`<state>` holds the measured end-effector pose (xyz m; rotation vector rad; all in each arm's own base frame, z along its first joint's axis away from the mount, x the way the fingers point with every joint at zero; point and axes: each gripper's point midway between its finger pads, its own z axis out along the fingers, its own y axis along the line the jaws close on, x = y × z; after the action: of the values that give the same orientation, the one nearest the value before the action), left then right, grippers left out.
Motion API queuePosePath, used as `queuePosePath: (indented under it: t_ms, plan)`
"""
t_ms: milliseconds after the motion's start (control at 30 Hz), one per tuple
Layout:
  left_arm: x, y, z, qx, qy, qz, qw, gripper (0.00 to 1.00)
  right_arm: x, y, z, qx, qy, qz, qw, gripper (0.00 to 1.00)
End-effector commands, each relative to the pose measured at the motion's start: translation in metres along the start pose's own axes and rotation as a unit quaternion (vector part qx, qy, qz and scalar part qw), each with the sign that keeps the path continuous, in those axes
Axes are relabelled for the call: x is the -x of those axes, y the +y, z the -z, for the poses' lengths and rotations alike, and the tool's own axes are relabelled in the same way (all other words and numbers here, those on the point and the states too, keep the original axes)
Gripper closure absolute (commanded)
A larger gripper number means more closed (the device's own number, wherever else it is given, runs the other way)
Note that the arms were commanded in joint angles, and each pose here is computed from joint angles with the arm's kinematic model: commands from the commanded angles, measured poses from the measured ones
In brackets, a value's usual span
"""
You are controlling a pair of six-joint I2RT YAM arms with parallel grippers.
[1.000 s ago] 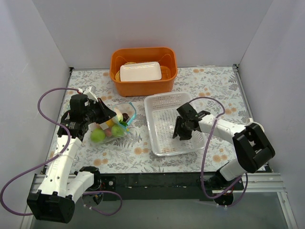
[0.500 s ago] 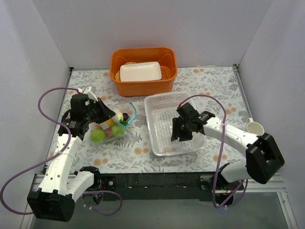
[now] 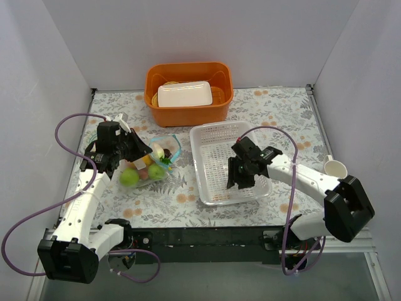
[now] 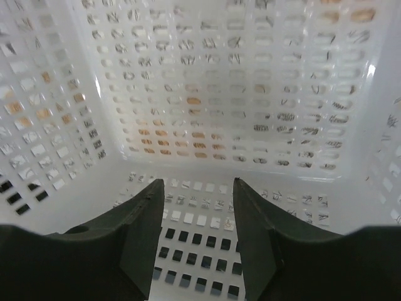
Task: Place the food in the zip-top bag and seal the zipper
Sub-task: Adjust the bin at the center of the board, then adjust the zipper food storage bag at the center of the board.
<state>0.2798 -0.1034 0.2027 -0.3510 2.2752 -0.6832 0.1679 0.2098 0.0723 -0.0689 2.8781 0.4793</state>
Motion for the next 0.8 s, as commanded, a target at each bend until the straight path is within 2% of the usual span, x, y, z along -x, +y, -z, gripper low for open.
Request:
queuePosePath:
  t_ms: [0, 67, 133, 233, 333, 367, 433, 533, 633, 767]
  plan:
    - [0.011, -0.014, 0.008, -0.024, -0.016, -0.012, 1.0, 1.0, 0.068, 0.007, -0.001, -0.029, -0.076, 0.004, 0.997, 0.44]
    - [0.007, -0.016, 0.008, -0.032, -0.01, -0.013, 0.999, 1.0, 0.094, 0.005, -0.002, -0.035, -0.099, 0.001, 0.995, 0.43]
    - [0.007, -0.018, 0.011, -0.039, -0.012, -0.015, 0.999, 1.0, 0.108, -0.001, -0.014, -0.041, -0.09, -0.004, 0.995, 0.43]
    - [0.01, -0.021, 0.016, -0.042, -0.019, -0.019, 0.999, 1.0, 0.132, 0.014, -0.01, -0.029, -0.104, 0.016, 0.994, 0.43]
    - [0.013, -0.025, 0.019, -0.048, -0.026, -0.021, 0.998, 1.0, 0.15, 0.052, 0.015, 0.037, -0.138, 0.041, 0.989, 0.41]
    - [0.015, -0.027, 0.02, -0.051, -0.03, -0.021, 0.998, 1.0, 0.152, 0.074, 0.029, 0.091, -0.147, 0.053, 0.984, 0.4]
    - [0.018, -0.028, 0.022, -0.051, -0.035, -0.021, 0.998, 1.0, 0.148, 0.102, 0.042, 0.149, -0.151, 0.07, 0.975, 0.35]
    - [0.023, -0.031, 0.026, -0.051, -0.045, -0.024, 0.997, 1.0, 0.137, 0.148, 0.062, 0.215, -0.15, 0.098, 0.96, 0.35]
    - [0.027, -0.032, 0.032, -0.048, -0.056, -0.026, 0.997, 1.0, 0.122, 0.182, 0.062, 0.246, -0.129, 0.118, 0.953, 0.35]
    - [0.03, -0.033, 0.043, -0.042, -0.068, -0.031, 0.996, 1.0, 0.106, 0.208, 0.037, 0.257, -0.095, 0.11, 0.955, 0.37]
